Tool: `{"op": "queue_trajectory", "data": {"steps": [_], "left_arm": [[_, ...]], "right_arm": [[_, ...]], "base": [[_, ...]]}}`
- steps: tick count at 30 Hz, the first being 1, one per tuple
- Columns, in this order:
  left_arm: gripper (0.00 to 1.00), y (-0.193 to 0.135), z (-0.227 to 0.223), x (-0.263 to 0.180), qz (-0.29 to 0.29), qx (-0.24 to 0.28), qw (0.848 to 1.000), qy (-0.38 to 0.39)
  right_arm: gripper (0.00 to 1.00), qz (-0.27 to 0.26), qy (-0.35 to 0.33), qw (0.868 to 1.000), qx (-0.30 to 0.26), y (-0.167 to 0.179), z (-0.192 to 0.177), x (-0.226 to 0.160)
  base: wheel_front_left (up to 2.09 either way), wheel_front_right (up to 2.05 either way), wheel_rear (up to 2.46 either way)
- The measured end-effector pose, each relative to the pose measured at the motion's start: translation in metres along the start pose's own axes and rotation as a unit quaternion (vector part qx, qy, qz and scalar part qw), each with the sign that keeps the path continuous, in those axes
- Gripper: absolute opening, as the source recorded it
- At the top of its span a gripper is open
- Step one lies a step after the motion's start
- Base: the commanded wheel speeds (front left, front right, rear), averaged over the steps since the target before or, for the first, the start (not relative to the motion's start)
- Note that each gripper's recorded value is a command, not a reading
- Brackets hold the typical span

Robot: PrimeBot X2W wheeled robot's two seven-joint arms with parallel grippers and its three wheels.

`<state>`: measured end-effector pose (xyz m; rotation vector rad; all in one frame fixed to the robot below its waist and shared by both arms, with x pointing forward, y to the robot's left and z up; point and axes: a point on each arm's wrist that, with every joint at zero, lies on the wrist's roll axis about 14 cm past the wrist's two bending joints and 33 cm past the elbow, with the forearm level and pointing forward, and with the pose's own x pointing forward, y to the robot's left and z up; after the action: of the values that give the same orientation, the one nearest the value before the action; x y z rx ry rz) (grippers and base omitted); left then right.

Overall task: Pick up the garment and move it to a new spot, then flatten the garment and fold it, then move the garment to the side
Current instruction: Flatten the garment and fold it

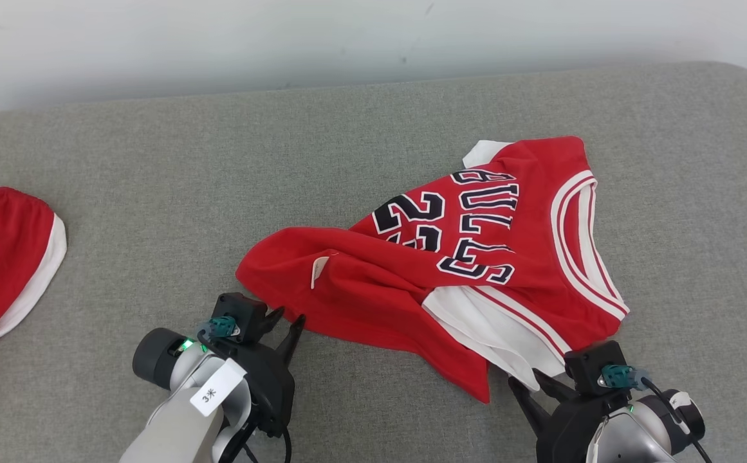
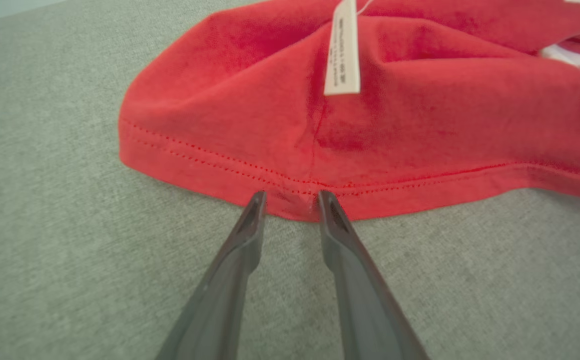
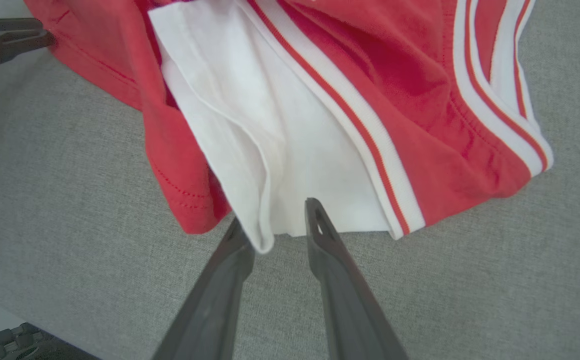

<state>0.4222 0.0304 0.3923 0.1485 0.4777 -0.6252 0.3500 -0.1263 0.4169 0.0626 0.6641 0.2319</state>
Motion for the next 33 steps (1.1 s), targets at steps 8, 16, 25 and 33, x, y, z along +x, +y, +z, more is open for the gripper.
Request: {"op": "queue_trajectory", "data": {"steps": [8, 16, 25, 33], "left_arm": [[0.0, -0.002, -0.002, 0.001, -0.003, 0.001, 1.0, 0.006], [0.0, 0.0, -0.001, 0.003, -0.002, -0.003, 1.0, 0.003], [0.0, 0.03, 0.042, -0.003, 0.044, -0.015, 0.996, -0.079], [0.0, 0.043, 0.092, -0.019, 0.073, -0.019, 0.982, -0.176]], "right_arm": [[0.11, 0.003, 0.006, 1.0, 0.0, 0.002, -0.002, 0.001], [0.0, -0.001, 0.004, 1.0, 0.003, -0.001, 0.0, 0.001], [0.0, -0.01, -0.071, 0.997, 0.019, -0.008, 0.039, -0.002], [0.0, -0.007, -0.218, 0.974, 0.052, -0.013, 0.117, -0.025]], "base": [[0.0, 0.0, 0.0], [0.0, 0.0, 0.0], [0.0, 0.0, 0.0], [0.0, 0.0, 0.0]]}}
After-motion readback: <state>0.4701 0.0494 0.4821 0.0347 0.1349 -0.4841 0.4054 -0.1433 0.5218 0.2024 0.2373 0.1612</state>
